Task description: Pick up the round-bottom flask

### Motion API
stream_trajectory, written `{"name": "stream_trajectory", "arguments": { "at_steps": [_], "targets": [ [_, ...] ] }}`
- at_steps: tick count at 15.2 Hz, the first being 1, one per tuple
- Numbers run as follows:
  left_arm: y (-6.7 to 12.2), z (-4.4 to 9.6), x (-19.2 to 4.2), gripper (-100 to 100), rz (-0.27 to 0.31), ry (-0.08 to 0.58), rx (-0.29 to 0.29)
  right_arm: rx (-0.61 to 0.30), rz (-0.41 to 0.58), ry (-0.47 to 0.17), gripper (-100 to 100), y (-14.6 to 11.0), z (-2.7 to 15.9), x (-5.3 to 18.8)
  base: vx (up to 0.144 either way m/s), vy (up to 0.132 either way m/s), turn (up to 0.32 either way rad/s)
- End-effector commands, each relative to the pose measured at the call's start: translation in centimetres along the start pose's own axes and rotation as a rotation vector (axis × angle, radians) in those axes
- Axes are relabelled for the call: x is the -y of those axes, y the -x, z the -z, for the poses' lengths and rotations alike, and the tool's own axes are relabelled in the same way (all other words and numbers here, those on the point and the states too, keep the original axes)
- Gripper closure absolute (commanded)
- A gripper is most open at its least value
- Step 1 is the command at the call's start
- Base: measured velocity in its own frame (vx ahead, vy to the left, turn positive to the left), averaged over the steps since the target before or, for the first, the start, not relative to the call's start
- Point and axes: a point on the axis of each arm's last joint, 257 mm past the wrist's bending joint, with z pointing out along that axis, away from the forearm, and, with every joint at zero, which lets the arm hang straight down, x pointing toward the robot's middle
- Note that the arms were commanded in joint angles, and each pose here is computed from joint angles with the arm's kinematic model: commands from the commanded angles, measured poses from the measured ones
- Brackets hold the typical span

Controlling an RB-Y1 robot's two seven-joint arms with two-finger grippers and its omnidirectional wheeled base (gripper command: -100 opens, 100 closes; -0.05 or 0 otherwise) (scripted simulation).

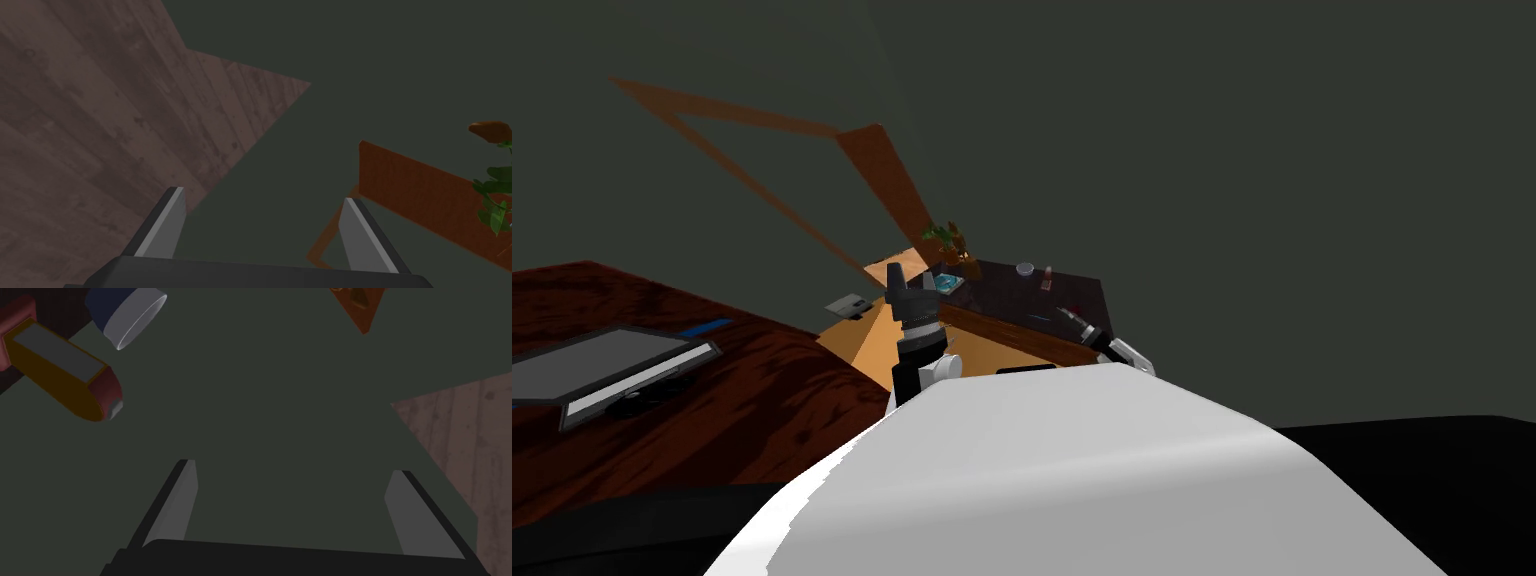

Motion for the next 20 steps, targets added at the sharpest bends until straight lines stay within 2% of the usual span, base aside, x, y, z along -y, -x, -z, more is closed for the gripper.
{"name": "stream_trajectory", "arguments": {
  "at_steps": [1, 2, 5, 6, 8, 9, 11, 12, 14, 15, 16, 17, 20],
  "targets": [
    [0.0, 0.0, 0.0, 0, 0.0, 0.0, 0.0, -0.029, 0.011, -0.027, -100, -1.0, 0.7, 1.5, 0.004, 0.007, 0.078],
    [0.0, 0.0, 0.0, 0, 0.0, 0.0, 0.0, -0.089, 0.061, -0.03, -100, -2.1, 1.1, 2.2, 0.005, 0.015, 0.143],
    [0.0, 0.0, 0.0, 0, 0.0, 0.0, 0.0, -0.1, 0.054, -0.063, -100, -2.7, 1.8, 3.7, 0.003, 0.008, 0.084],
    [0.0, 0.0, 0.0, 0, 0.0, 0.0, 0.0, -0.16, 0.106, -0.063, -100, -3.7, 2.3, 4.4, 0.003, 0.013, 0.157],
    [0.0, 0.0, 0.0, 0, 0.0, 0.0, 0.0, -0.172, 0.098, -0.099, -100, -4.2, 3.2, 5.9, 0.005, 0.01, 0.133],
    [0.0, 0.0, 0.0, 0, 0.0, 0.0, 0.0, -0.232, 0.15, -0.098, -100, -5.1, 3.8, 6.7, 0.005, 0.015, 0.153],
    [0.0, 0.0, 0.0, 0, 0.0, 0.0, 0.0, -0.245, 0.143, -0.135, -100, -5.6, 4.9, 8.2, 0.007, 0.012, 0.121],
    [0.0, 0.0, 0.0, 0, 0.0, 0.0, 0.0, -0.307, 0.194, -0.141, -100, -6.3, 5.9, 9.3, 0.008, 0.014, 0.163],
    [0.0, 0.0, 0.0, 0, 0.0, 0.0, 0.0, -0.317, 0.188, -0.172, -100, -6.7, 6.8, 10.5, 0.008, 0.011, 0.112],
    [0.0, 0.0, 0.0, 0, 0.0, 0.0, 0.0, -0.38, 0.238, -0.181, -100, -7.3, 8.0, 11.7, 0.005, 0.014, 0.158],
    [0.0, 0.0, 0.0, 0, 0.0, 0.0, 0.0, -0.39, 0.232, -0.208, -100, -7.5, 8.9, 12.8, 0.007, 0.014, 0.191],
    [0.0, 0.0, 0.0, 0, 0.0, 0.0, 0.0, -0.39, 0.232, -0.208, -100, -7.5, 8.9, 12.8, 0.007, 0.006, 0.065],
    [0.0, 0.0, 0.0, 0, 0.0, 0.0, 0.0, -0.52, 0.325, -0.249, -100, -8.2, 12.5, 16.0, 0.011, 0.016, 0.181]
  ]
}}
